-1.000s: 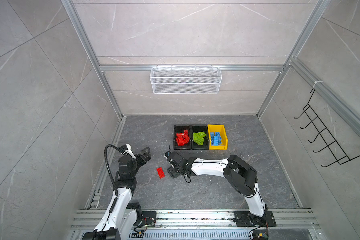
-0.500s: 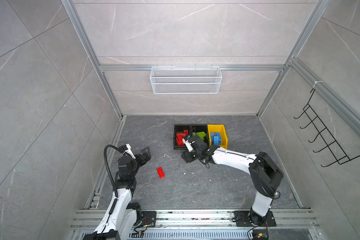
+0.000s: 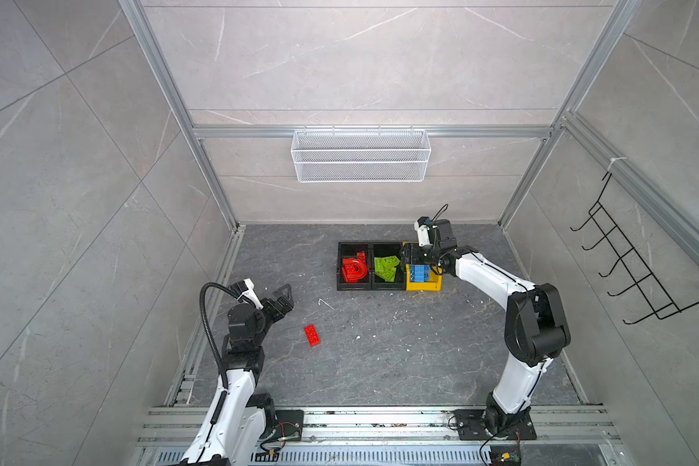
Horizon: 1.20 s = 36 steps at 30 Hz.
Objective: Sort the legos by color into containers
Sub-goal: 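Carry the blue brick with the right gripper into the yellow bin and release, then move the right gripper to the red 2x4 brick and grasp it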
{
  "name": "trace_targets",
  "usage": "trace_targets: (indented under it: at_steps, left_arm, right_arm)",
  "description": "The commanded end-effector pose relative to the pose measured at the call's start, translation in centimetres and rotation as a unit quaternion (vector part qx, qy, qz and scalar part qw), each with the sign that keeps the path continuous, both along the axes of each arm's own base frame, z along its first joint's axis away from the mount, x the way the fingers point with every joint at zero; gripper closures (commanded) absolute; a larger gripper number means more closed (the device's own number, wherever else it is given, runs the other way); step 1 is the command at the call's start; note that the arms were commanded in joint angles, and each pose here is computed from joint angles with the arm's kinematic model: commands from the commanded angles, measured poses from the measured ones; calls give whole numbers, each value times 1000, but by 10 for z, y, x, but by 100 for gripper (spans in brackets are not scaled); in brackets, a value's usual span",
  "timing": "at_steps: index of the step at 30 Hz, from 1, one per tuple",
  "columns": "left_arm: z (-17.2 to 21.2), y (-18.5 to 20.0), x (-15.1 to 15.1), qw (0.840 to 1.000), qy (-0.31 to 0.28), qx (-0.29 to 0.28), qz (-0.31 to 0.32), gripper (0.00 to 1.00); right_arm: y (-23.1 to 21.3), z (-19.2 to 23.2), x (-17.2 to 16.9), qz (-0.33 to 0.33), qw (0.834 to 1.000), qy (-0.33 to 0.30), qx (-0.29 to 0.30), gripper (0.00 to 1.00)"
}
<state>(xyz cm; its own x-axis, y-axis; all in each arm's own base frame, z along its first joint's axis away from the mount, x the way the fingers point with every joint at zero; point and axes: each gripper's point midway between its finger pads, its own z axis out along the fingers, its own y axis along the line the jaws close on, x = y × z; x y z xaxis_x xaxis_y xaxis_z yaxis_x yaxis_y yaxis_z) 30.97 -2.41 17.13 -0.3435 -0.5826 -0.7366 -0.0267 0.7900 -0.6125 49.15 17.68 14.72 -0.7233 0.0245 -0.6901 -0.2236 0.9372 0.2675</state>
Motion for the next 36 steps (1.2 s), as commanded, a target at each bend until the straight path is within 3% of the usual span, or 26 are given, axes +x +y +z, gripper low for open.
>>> trace_targets:
  at_steps: [1,11,19,25,32,36]
  left_arm:
    - [19,-4,2,1000,-28,-5,-10,0]
    - [20,-15,5,999,-26,-29,-35,0]
    - [20,-14,4,999,-29,-21,-33,0]
    - [17,-10,4,999,-23,-9,-23,0]
    - [19,-7,4,1000,-21,1,-17,0]
    - [16,-2,1,1000,-14,8,-2,0]
  right_arm:
    - [-1,-11,6,-4,1000,22,7,63]
    - [-27,-28,19,-40,999,28,7,63]
    - [-36,-32,20,-46,998,38,12,47]
    - [-38,-3,16,-47,999,12,14,28]
    - [-35,44,-6,-41,999,-26,17,23]
    - [6,61,-41,11,999,-48,-16,25]
